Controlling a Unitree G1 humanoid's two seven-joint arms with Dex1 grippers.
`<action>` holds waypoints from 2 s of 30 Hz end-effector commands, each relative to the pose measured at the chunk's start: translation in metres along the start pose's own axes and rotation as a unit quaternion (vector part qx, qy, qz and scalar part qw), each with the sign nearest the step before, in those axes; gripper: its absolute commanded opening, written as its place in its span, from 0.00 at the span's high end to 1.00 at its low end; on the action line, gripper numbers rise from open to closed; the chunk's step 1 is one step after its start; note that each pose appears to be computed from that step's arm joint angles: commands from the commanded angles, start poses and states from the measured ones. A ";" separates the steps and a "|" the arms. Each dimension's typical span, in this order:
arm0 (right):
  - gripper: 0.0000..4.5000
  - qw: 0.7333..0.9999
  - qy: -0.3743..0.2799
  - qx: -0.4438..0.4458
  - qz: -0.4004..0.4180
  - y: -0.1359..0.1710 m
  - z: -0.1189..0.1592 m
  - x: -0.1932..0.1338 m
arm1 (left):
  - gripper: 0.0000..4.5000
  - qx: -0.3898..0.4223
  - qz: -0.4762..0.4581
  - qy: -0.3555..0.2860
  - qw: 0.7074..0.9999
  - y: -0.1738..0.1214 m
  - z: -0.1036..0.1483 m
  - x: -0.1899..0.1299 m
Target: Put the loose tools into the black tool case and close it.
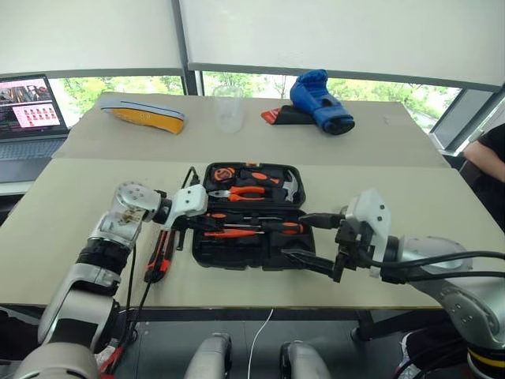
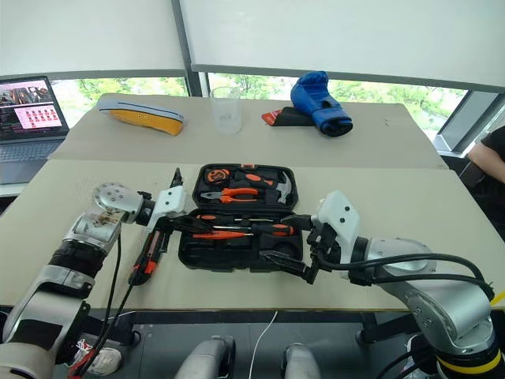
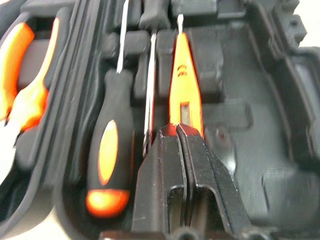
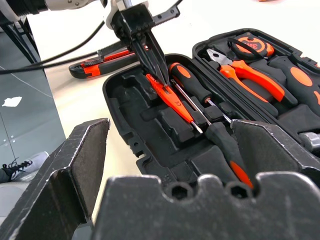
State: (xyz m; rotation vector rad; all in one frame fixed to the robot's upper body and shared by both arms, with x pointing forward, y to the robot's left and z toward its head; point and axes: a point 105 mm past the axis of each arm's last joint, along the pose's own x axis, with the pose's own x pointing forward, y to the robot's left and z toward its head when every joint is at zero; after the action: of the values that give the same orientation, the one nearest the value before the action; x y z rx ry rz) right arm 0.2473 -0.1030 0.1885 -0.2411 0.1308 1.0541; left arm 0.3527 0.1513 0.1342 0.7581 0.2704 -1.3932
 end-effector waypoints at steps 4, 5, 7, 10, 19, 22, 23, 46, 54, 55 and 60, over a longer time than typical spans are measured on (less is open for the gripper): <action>0.00 0.999 -0.026 -0.027 -0.011 0.000 0.012 -0.004 | 0.98 -0.002 -0.029 0.028 0.999 -0.009 -0.011 -0.007; 0.00 0.999 -0.026 -0.027 -0.011 -0.001 0.012 -0.004 | 0.98 -0.003 -0.025 0.026 0.999 -0.008 -0.010 -0.009; 0.00 0.999 -0.026 -0.028 -0.011 -0.001 0.012 -0.003 | 0.98 -0.006 -0.014 0.013 1.000 -0.003 -0.005 -0.010; 0.00 0.999 -0.027 -0.030 -0.010 -0.001 0.012 -0.003 | 0.98 -0.017 0.003 -0.030 0.999 0.007 0.013 -0.010; 0.00 0.999 -0.025 -0.031 -0.009 -0.002 0.012 -0.002 | 0.98 -0.009 0.012 -0.096 0.995 0.013 0.046 0.012; 0.00 0.999 -0.025 -0.031 -0.009 -0.002 0.012 -0.002 | 0.98 0.003 0.003 -0.058 0.998 0.009 0.033 0.021; 0.00 0.999 -0.025 -0.031 -0.010 -0.001 0.012 -0.002 | 0.98 0.006 -0.001 -0.048 0.999 0.007 0.029 0.023; 0.00 0.999 -0.026 -0.022 -0.021 -0.004 0.008 -0.002 | 0.98 0.006 -0.029 0.025 0.999 -0.015 -0.017 0.012; 0.00 0.999 -0.033 -0.036 -0.002 -0.003 0.016 0.001 | 0.98 -0.023 0.013 -0.005 1.000 -0.001 -0.007 0.004; 0.00 0.999 -0.034 -0.037 0.000 -0.003 0.017 0.002 | 0.98 -0.026 0.015 -0.011 0.999 -0.001 -0.005 0.003; 0.00 0.998 -0.039 -0.048 0.022 -0.005 0.023 0.008 | 0.98 -0.050 0.051 -0.044 0.996 0.001 0.007 -0.019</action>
State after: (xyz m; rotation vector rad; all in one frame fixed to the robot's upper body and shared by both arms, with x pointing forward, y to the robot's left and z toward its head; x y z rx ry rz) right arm 0.2560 -0.0959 0.1998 -0.2625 0.0741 1.0942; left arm 0.3472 0.1569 0.1302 0.6302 0.2824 -1.3459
